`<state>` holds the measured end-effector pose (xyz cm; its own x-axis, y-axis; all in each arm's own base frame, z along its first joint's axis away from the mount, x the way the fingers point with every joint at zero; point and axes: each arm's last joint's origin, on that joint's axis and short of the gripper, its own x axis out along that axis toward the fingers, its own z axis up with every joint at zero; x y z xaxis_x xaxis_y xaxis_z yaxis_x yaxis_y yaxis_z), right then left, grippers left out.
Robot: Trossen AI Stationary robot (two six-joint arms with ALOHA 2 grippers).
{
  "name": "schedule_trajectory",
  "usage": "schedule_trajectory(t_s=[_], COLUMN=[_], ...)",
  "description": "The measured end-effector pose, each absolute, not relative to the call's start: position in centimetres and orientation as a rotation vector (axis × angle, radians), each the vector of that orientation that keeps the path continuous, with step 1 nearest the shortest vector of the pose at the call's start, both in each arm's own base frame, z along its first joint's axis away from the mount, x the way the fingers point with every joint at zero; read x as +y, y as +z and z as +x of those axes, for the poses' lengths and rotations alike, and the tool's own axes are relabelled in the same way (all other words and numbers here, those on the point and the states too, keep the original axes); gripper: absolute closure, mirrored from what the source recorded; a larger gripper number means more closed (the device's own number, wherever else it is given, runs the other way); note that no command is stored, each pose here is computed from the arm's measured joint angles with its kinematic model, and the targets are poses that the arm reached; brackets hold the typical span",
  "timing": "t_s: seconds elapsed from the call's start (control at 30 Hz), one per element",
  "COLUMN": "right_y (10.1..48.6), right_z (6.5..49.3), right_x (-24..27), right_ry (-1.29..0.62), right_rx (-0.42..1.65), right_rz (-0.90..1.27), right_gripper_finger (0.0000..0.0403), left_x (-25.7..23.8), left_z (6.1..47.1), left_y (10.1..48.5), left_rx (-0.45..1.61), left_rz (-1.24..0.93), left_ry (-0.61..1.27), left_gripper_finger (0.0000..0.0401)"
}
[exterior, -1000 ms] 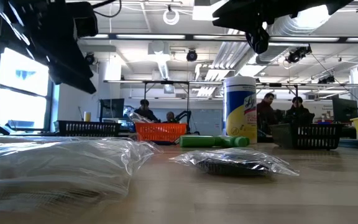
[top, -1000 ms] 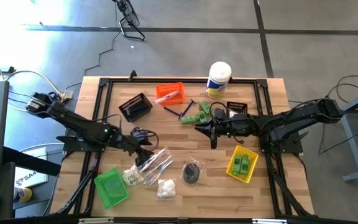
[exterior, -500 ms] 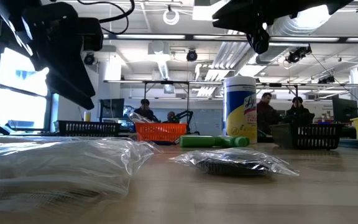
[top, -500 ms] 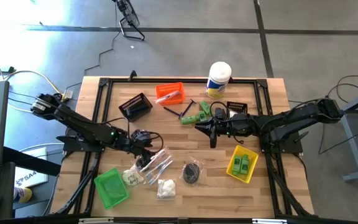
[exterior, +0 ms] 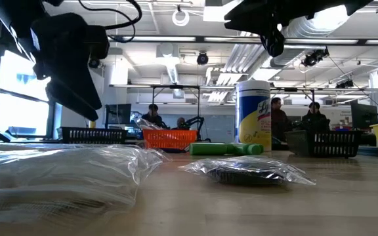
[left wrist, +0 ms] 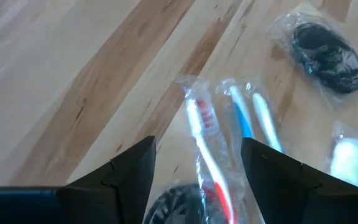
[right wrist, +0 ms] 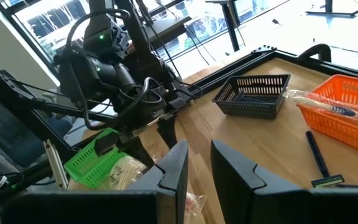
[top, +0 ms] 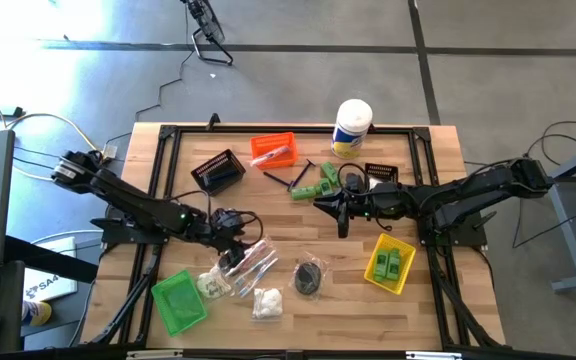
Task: Pick & Place Travel size toiletries
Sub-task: Put the red toothbrush into the orange bin
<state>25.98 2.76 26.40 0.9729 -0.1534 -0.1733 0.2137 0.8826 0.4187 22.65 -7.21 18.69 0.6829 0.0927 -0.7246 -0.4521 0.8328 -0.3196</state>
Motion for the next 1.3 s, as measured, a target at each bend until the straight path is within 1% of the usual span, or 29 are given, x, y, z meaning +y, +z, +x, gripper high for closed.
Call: schedule_trajectory(t_s=[0.63, 0.83, 1.3], right_y=[26.3, 26.3, 26.3], right_z=[26.0, 26.0, 26.0], right_x=[2.8, 2.8, 2.8], right_ry=[-0.194, -0.192, -0.191], right_rx=[0.145, 0.145, 0.145], right_rz=[0.449, 0.431, 0.424], right_gripper_finger=[0.0341, 0.0341, 0.0341], left_x=[-7.9, -8.1, -8.1], left_z=[24.3, 24.8, 24.7], left_y=[15.6, 15.3, 15.2], left_rx=[0.817, 0.821, 0.830], left_rz=[-0.544, -0.566, -0.571], left_ry=[0.357, 0.323, 0.328], left_gripper_finger=[0.0169, 0.0169, 0.0169])
